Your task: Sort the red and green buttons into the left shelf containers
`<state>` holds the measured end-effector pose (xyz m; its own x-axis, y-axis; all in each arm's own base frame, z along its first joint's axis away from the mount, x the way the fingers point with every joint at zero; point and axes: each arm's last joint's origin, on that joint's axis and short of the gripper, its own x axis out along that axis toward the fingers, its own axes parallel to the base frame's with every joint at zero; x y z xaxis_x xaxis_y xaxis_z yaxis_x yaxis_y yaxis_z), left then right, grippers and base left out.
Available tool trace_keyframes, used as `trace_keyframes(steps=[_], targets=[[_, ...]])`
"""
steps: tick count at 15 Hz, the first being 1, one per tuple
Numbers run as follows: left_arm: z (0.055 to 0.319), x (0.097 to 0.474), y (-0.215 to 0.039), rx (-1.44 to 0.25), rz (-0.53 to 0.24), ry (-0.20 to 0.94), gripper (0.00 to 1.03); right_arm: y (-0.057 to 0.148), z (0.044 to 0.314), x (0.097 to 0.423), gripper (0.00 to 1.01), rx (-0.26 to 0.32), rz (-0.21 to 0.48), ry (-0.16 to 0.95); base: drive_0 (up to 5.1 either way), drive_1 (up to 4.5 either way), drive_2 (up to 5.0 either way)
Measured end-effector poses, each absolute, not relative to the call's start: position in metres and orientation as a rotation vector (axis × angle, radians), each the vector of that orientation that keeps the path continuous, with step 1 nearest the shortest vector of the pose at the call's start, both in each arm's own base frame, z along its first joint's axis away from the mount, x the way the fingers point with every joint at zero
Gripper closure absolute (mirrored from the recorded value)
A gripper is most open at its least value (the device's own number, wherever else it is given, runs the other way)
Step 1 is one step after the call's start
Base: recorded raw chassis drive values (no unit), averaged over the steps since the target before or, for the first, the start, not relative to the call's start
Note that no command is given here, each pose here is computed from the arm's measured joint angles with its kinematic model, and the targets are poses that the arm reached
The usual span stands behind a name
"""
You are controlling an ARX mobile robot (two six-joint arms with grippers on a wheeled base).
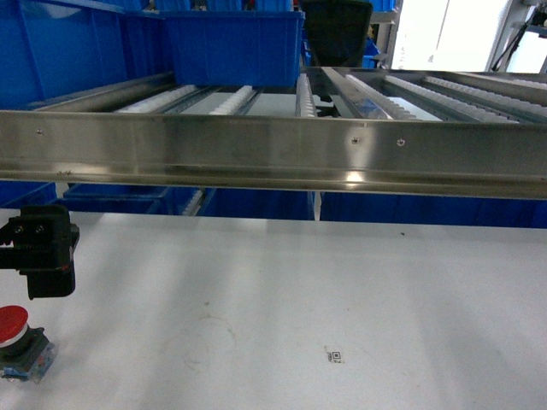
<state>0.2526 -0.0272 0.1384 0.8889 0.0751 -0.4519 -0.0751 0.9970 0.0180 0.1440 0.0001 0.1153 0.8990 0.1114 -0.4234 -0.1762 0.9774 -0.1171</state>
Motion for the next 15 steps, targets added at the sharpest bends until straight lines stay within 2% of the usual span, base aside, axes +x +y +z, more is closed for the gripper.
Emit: trace_keyframes(steps=[3, 12, 15], targets=[[0.127, 0.25, -0.023, 0.013, 0.113, 0.494, 0.05, 0.0, 0.115, 0.144, 0.75, -0.154, 0.149, 0.428, 0.0, 0.0, 0.0], [0.094, 0.25, -0.011, 0.05, 0.13, 0.571, 0.05, 0.0, 0.115, 0.144, 0.75, -0.154, 0.149, 0.428, 0.0, 0.0, 0.0], [0.089, 0.25, -0.008, 0.045, 0.111, 0.595, 0.05, 0.0, 0.115, 0.144, 0.75, -0.154, 0.149, 0.428, 0.0, 0.0, 0.0]])
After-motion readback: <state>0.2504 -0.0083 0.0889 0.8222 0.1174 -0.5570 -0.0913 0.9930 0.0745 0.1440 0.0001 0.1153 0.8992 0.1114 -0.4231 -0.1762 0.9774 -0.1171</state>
